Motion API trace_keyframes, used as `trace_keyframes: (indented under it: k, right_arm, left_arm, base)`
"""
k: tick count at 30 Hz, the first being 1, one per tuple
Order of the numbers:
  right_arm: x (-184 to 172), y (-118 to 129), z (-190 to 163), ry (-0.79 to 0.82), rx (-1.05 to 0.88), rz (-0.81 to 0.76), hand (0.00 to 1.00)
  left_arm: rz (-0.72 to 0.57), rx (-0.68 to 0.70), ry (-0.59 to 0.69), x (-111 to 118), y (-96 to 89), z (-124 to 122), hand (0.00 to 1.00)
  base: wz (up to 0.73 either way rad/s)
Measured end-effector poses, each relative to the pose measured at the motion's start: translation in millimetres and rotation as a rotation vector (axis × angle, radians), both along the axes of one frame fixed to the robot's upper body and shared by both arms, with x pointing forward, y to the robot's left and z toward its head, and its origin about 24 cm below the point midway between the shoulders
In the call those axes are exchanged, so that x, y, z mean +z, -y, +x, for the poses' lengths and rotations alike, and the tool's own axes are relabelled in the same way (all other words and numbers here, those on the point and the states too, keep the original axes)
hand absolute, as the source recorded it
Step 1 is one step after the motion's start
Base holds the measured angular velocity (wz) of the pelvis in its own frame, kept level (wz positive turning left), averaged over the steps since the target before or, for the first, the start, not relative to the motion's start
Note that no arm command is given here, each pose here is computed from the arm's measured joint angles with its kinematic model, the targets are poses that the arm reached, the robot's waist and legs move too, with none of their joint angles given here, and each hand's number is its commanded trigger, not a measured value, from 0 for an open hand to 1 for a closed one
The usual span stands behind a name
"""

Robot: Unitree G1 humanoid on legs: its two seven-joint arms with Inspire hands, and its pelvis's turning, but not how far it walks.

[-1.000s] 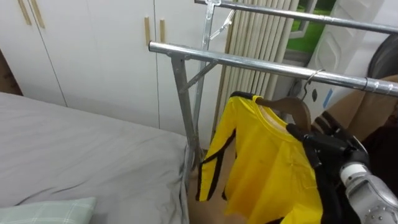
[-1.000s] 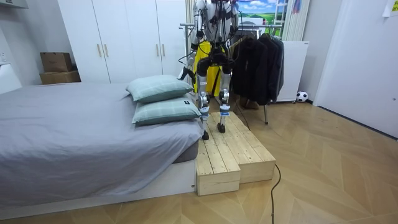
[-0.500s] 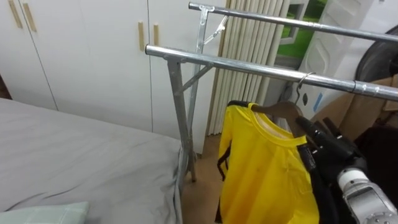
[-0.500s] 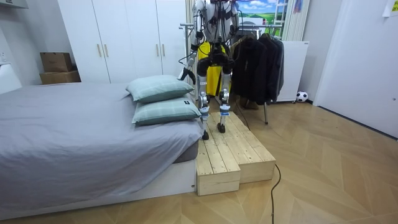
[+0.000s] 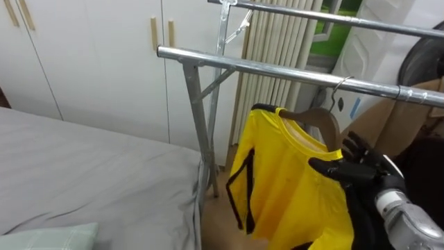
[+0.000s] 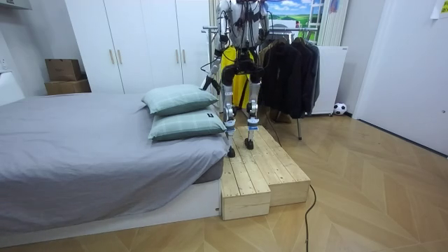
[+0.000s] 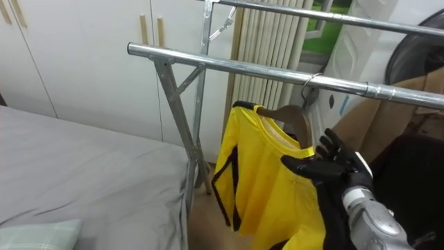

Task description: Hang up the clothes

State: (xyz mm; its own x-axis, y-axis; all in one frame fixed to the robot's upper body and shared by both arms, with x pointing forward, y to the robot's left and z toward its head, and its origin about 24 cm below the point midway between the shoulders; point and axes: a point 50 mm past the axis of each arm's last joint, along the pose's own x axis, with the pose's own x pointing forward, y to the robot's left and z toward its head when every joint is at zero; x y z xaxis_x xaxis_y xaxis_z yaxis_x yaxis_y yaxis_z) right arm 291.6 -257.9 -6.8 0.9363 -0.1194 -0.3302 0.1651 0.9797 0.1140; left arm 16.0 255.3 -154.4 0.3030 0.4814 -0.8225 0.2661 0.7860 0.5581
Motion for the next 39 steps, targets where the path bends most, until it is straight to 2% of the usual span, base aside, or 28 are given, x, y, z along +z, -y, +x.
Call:
trace_keyframes:
  k: [8, 16, 28, 33, 39]
  right_arm:
    - [6, 4, -11, 0.031, 0.012, -0.200, 0.00]
    - [-14, 12, -65, -0.040, 0.005, -0.341, 0.00]
    - [-52, 14, -123, -0.238, -0.003, -0.405, 0.00]
    - [-68, 14, -153, -0.330, -0.006, -0.386, 0.00]
    - [-77, 9, -163, -0.368, -0.016, -0.353, 0.00]
  left_arm:
    - [-0.007, 0.045, 0.016, 0, -3.5, -4, 0.00]
    - [0.004, 0.041, 0.041, 1, -3.0, -1, 0.00]
    - [0.034, 0.051, 0.090, 4, -7.1, 9, 0.00]
    - [0.039, 0.046, 0.098, 5, -9.1, 10, 0.00]
    - [0.037, 0.044, 0.120, 6, -9.8, 15, 0.00]
  base:
    - [-0.06]
    - [-0.13]
    - [-0.13]
    - [-0.04]
    - [-0.13]
